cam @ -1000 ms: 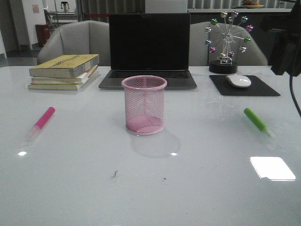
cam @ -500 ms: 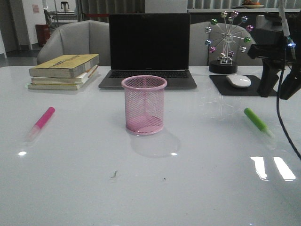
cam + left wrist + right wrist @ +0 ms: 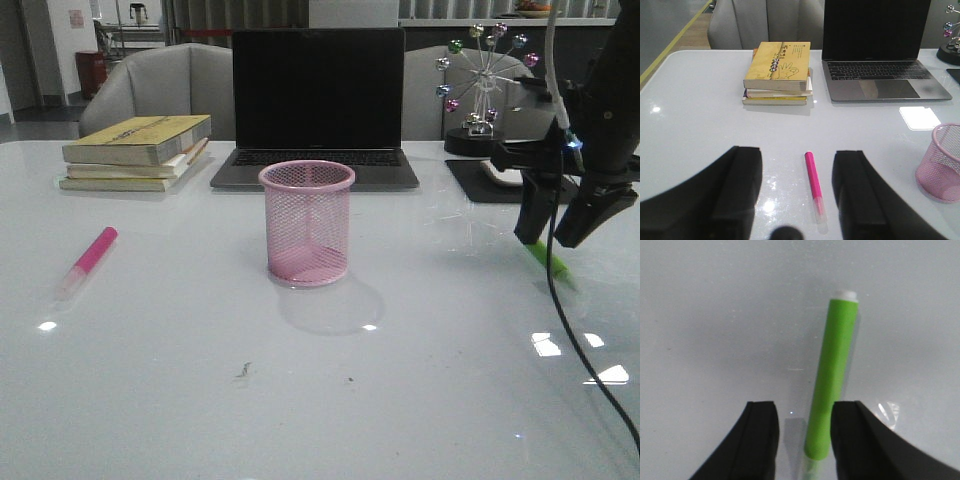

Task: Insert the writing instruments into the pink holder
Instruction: 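Lower the right gripper over the green marker and close on it, then lift the green marker upright with the right gripper toward the holder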

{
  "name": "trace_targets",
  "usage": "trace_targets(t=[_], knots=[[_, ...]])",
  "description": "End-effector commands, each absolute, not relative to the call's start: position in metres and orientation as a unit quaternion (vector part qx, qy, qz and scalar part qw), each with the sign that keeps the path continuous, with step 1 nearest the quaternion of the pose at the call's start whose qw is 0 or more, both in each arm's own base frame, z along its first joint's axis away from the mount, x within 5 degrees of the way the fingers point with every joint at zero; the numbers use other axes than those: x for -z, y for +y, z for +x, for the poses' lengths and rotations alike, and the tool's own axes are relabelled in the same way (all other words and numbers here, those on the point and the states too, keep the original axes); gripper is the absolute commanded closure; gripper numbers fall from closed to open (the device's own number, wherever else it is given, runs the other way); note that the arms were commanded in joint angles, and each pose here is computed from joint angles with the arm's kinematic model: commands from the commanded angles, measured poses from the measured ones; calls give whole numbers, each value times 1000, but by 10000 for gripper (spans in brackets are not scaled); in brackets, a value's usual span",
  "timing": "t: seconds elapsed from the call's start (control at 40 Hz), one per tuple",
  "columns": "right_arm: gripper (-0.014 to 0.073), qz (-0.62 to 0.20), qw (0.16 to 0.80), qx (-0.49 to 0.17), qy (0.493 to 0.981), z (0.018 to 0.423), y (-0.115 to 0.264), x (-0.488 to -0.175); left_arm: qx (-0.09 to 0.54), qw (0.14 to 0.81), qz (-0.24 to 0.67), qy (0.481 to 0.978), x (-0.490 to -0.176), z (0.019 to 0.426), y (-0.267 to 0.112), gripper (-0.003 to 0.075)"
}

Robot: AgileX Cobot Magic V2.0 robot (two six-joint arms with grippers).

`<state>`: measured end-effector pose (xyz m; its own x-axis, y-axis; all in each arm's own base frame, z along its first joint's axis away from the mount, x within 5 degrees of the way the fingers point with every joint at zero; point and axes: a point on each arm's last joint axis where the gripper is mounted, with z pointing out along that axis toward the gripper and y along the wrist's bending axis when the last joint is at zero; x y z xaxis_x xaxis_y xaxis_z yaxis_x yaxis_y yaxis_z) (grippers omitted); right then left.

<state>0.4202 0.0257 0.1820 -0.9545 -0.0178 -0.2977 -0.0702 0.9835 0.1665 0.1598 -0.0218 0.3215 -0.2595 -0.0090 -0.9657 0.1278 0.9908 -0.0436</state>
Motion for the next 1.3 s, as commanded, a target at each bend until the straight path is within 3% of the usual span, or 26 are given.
trace_targets(t=[0.0,0.38,0.85,0.95,1.15,1.27], knots=[[205,-34,196,-75,977,425,23,-207,64,653,29,754,-342,161,-22,315],[205,-33,214,-67,974,431,21,-202,64,653,29,754,-342,161,-22,315],[215,-34,163,-70,984,434,24,-165,64,653,29,754,-342,161,-22,315],[307,-34,156,-70,985,433,24,-163,64,653,29,754,-342,161,-22,316],[569,-30,156,-76,984,433,25,-164,64,653,29,754,-342,161,-22,316],[566,-21,164,-92,982,432,29,-173,64,653,29,754,-342,161,-22,316]])
